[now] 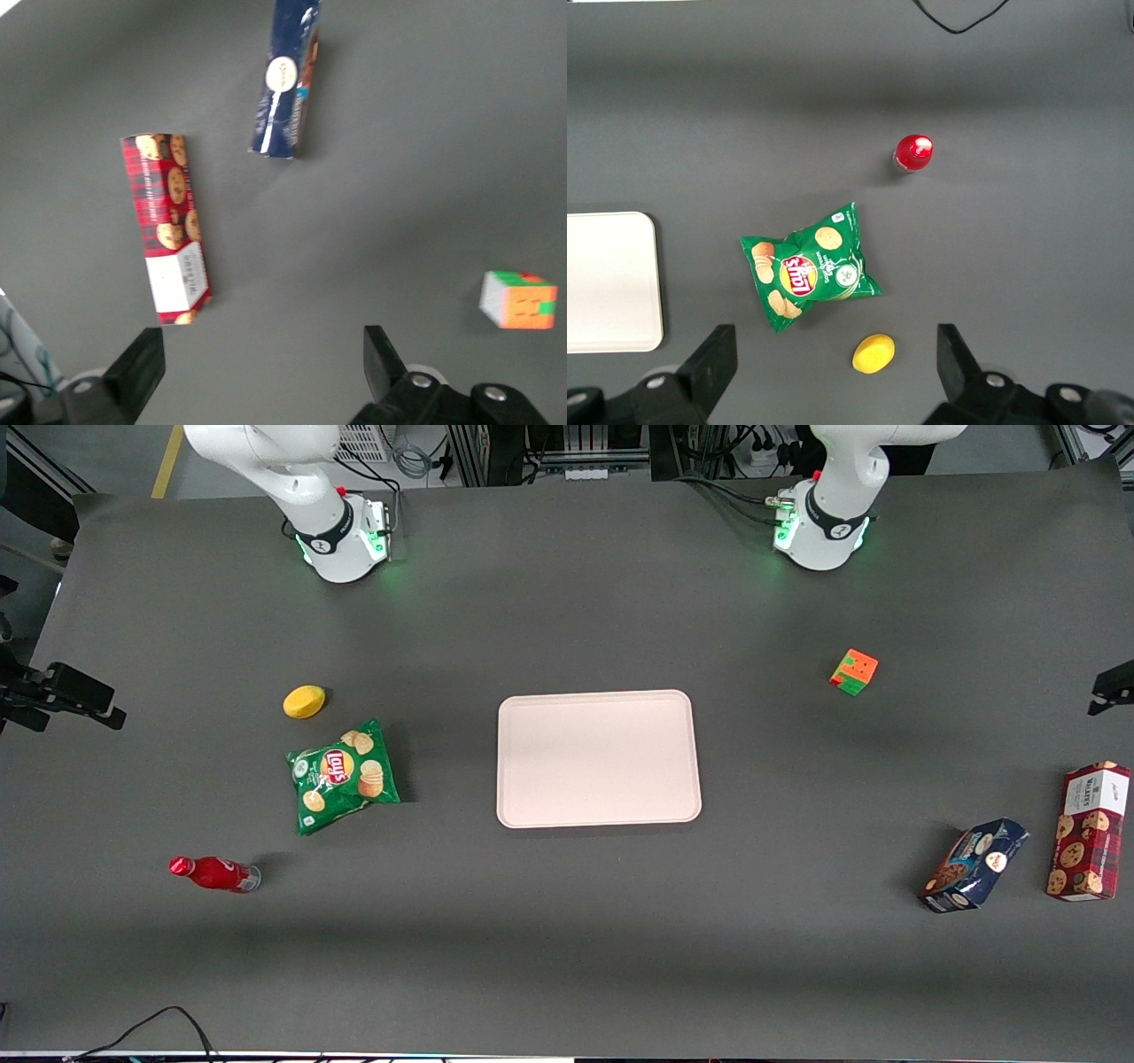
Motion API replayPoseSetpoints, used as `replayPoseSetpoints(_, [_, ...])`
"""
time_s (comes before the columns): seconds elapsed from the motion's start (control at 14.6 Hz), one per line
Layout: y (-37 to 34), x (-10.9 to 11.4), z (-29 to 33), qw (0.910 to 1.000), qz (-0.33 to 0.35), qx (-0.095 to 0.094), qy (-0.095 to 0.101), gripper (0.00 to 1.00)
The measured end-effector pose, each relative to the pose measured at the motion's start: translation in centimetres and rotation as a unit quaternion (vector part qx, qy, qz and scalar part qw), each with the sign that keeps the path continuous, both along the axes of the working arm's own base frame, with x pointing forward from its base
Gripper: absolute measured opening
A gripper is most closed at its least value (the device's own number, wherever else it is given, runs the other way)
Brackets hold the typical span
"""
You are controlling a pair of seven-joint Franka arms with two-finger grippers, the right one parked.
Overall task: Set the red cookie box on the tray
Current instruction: 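Lower the open left gripper over the red plaid cookie box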
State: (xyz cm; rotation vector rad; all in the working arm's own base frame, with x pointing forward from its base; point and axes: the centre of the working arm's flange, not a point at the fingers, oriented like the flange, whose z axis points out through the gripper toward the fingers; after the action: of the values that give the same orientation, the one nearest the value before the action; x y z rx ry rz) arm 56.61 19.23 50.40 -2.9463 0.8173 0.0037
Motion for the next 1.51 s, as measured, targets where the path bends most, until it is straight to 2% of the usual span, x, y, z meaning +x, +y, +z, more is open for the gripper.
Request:
replayPoseSetpoints(0.27, [3.3, 1.4, -4.2, 0.9998, 0.001, 0.02, -0.006, 1.0])
replayPoseSetpoints(0.62, [7.6, 2.1, -10.5, 0.9994, 0.03, -0.012, 0.006, 1.0])
replayPoseSetpoints(0.75, [9.9, 2.6, -12.3, 0.9991, 0.013, -0.039, -0.002, 1.0])
replayPoseSetpoints(0.82, [10.8, 3.0, -13.4, 0.9989, -0.003, -0.046, -0.003, 1.0])
replayPoseSetpoints(1.09, [13.9, 5.2, -17.2, 0.9987, -0.003, -0.05, -0.008, 1.0])
replayPoseSetpoints(1.37, [14.6, 6.5, -19.5, 0.9989, 0.004, -0.045, -0.014, 1.0])
replayPoseSetpoints(1.51, [15.0, 6.9, -19.8, 0.9992, 0.005, -0.031, -0.027, 1.0])
